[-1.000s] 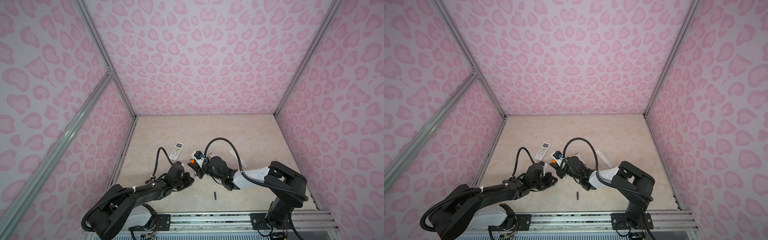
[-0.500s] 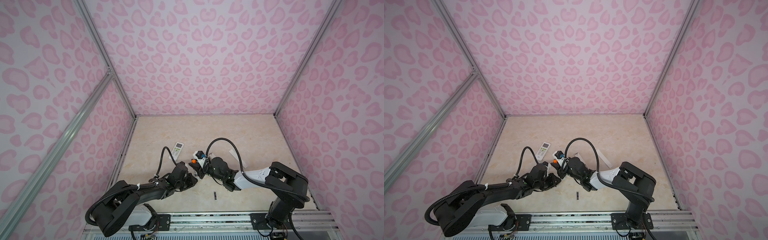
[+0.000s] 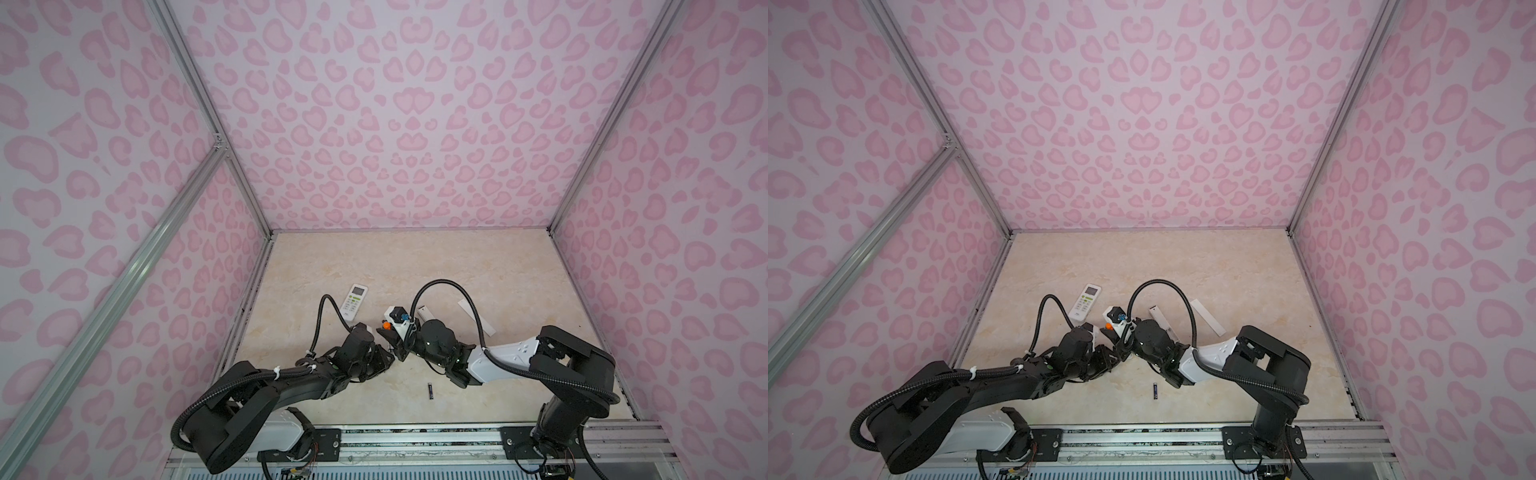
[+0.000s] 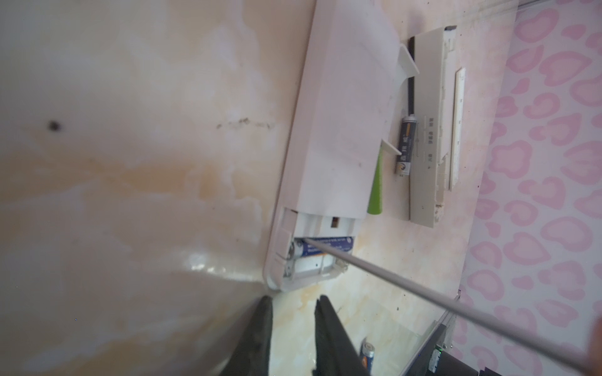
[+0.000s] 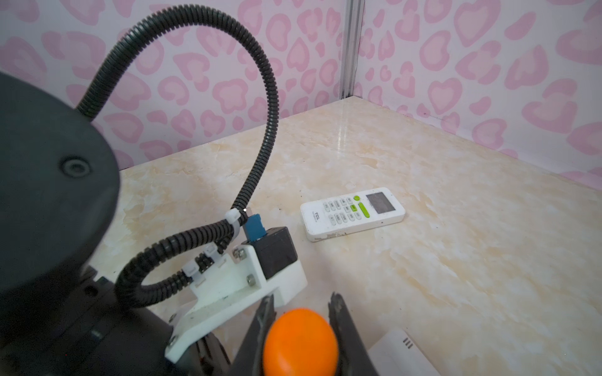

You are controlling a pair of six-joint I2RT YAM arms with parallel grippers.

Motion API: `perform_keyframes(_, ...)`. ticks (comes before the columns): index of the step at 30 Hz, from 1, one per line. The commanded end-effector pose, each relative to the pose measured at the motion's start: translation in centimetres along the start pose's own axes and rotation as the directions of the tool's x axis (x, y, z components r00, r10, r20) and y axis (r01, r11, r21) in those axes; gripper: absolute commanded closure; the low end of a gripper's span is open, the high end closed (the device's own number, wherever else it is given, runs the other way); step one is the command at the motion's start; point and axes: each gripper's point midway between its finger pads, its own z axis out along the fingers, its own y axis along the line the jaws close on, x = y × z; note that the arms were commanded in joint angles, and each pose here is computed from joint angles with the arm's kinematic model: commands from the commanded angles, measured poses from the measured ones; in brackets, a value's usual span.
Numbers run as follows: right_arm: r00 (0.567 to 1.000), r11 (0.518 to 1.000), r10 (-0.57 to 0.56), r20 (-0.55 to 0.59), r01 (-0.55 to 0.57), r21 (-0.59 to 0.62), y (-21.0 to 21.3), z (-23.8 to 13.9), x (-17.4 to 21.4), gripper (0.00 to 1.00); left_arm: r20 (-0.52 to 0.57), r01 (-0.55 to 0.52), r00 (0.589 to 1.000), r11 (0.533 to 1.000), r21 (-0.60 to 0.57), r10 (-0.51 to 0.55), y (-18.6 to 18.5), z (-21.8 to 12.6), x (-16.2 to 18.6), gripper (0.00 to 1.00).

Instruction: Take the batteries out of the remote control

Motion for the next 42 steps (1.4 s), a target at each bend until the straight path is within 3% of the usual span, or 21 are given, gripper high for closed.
perform_keyframes(1, 0.988, 1.000, 0.004, -0.153, 0.000, 0.029, -0.6, 0.1, 3.5, 1.00, 0.013, 0.006, 1.000, 1.000, -0.021, -0.006, 0.4, 0.2, -0.3, 0.73)
perform_keyframes(13, 0.963, 0.972, 0.233, -0.135, -0.236, -0.004, -1.9, 0.7, 1.3, 1.00, 0.008, 0.010, 1.000, 0.999, -0.040, -0.009, 0.9, 0.5, -0.5, 0.76)
perform_keyframes(19, 0.952, 0.960, 0.274, -0.135, -0.278, -0.012, -2.2, 0.9, 0.2, 1.00, 0.009, 0.009, 1.000, 0.999, -0.050, -0.009, 1.4, 0.5, -0.4, 0.79)
perform_keyframes(42, 0.994, 0.994, 0.080, -0.074, -0.074, 0.081, -3.3, -1.2, -1.4, 1.00, 0.017, -0.004, 1.000, 0.999, -0.038, 0.005, 1.3, -0.1, -0.4, 0.85)
